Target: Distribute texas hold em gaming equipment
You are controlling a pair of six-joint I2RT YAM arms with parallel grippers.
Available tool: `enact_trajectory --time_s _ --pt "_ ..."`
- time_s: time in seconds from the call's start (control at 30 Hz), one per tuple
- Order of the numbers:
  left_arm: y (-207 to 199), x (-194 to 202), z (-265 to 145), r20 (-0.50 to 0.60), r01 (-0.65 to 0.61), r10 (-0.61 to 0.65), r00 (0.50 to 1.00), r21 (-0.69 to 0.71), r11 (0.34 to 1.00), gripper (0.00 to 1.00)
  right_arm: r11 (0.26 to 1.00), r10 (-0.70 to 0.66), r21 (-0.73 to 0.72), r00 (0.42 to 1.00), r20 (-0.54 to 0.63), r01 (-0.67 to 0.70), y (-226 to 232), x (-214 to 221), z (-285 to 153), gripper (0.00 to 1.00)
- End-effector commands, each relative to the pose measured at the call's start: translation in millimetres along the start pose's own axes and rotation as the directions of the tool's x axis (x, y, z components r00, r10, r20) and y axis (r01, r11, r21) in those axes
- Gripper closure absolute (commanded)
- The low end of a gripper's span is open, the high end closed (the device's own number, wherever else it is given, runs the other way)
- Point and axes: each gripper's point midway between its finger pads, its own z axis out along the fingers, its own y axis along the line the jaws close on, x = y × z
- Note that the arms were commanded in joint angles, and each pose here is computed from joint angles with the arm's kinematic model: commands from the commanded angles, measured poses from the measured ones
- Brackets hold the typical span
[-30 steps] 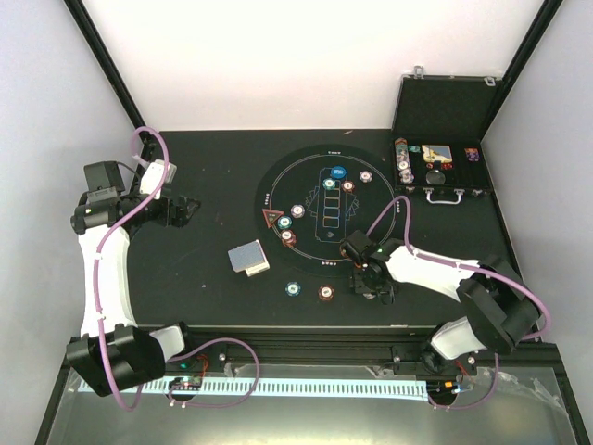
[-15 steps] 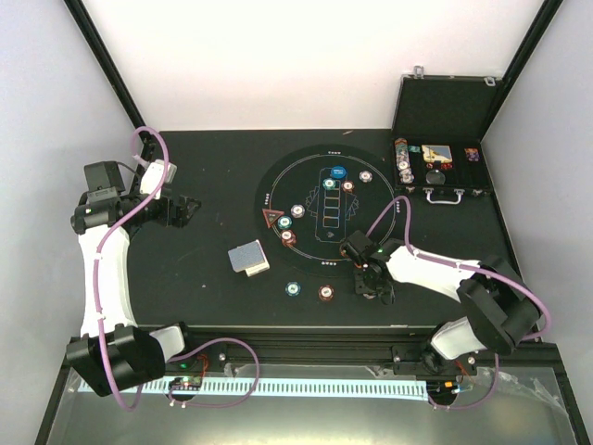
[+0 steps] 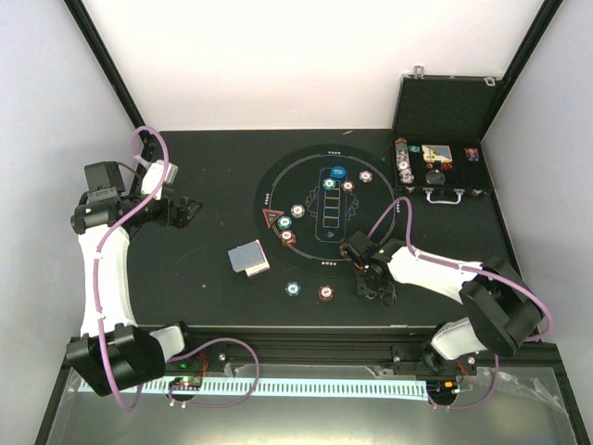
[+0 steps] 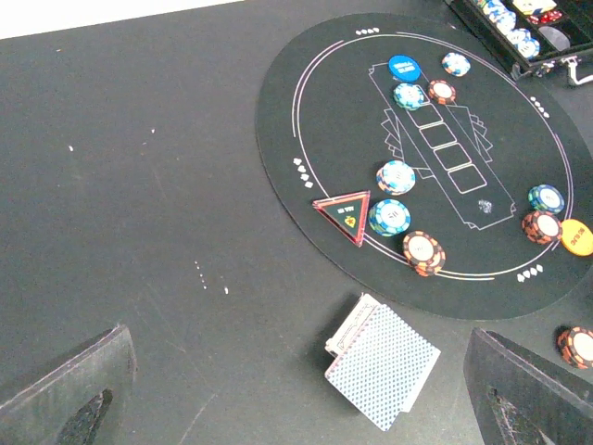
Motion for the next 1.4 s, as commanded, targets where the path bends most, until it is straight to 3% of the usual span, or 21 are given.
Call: enact_trajectory --time_s 0.0,0.3,0.63,0.93,1.17,1.37 --pt "-6 -9 -5 0.023 -0.019 0.018 1.000 0.030 0.999 0.01 1.000 -0.004 0.012 1.000 0.012 0.003 -4 1 -5 0.43" --pt "-5 -4 -1 0.014 -0.017 0.016 1.000 0.036 0.999 0.01 1.000 -0.004 0.014 1.000 0.016 0.004 -4 -1 -9 0.43" --pt "-6 -3 -1 0.013 -0.019 0.018 1.000 0.039 0.999 0.01 1.000 -0.010 0.007 1.000 0.015 0.010 -2 -1 -11 0.64" --pt "-6 -3 -1 0.015 -0.018 0.018 1.000 0.042 0.999 0.01 1.000 -0.020 -0.008 0.999 0.039 0.020 2 -11 -32 0.68" --pt "-7 -2 -1 0.011 -0.027 0.026 1.000 0.042 0.999 0.01 1.000 -0.023 0.021 0.992 0.124 0.021 0 -47 -69 0.70" --pt "-6 3 1 -0.009 -0.025 0.025 1.000 0.046 0.999 0.01 0.999 0.038 0.010 0.981 0.190 -0.041 -13 -105 -80 0.70"
